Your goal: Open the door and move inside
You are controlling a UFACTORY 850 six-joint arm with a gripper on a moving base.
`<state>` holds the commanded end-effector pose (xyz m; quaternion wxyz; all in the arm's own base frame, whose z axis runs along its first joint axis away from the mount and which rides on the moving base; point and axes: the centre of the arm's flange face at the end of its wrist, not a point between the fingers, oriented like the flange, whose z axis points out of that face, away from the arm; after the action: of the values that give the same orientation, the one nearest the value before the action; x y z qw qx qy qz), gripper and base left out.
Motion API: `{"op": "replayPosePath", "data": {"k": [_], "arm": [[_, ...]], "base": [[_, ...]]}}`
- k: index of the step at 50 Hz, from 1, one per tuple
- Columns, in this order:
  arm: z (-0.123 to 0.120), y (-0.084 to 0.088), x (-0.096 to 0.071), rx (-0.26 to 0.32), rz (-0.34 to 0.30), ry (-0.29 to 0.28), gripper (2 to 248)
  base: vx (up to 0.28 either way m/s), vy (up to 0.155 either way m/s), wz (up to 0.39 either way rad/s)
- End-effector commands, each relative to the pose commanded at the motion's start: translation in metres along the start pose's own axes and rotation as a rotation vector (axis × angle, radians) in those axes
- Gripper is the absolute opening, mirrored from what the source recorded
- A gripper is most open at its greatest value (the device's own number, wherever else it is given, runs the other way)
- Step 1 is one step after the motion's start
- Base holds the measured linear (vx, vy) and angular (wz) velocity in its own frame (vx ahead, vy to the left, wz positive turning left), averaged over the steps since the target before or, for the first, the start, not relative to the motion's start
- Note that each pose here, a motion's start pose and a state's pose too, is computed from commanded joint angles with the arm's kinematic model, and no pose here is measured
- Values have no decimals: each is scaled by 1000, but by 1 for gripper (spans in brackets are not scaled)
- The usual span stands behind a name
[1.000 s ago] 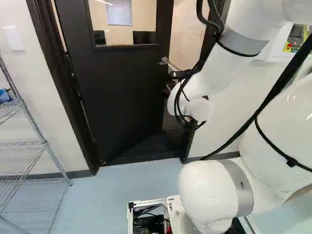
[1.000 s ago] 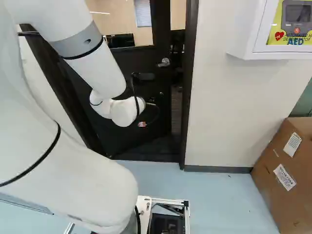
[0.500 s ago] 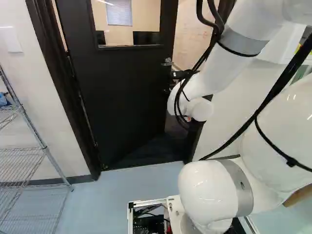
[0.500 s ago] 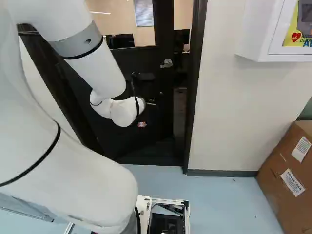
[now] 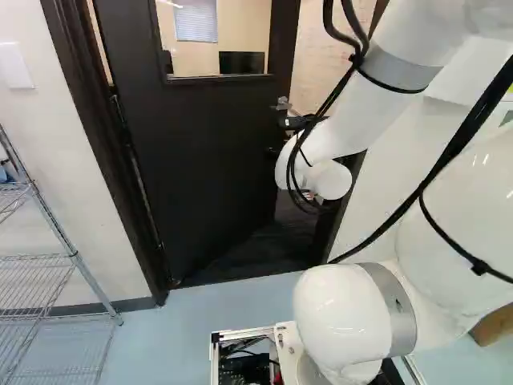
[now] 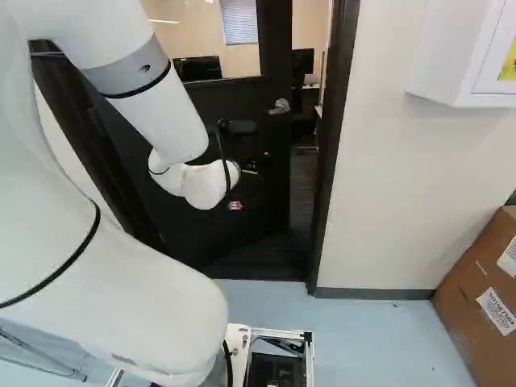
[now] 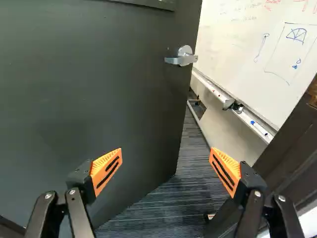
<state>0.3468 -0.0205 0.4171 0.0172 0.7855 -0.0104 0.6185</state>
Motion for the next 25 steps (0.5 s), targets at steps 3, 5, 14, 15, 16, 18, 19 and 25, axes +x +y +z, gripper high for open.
{"op": "replayPosePath", "data": {"k": [3,5,14,15,16,18,19,25], "arm": [[0,0,0,0,0,0,247],[0,0,0,0,0,0,247],[0,0,0,0,0,0,247],[0,0,0,0,0,0,247],[0,0,0,0,0,0,247],[0,0,0,0,0,0,247],[0,0,0,0,0,0,247],[0,0,0,0,0,0,247]], "base": [[86,69,-15],[97,72,-14],[94,70,-17],[91,65,-17],[105,76,-18],[92,66,-18],[88,68,-18],[91,70,-16]]}}
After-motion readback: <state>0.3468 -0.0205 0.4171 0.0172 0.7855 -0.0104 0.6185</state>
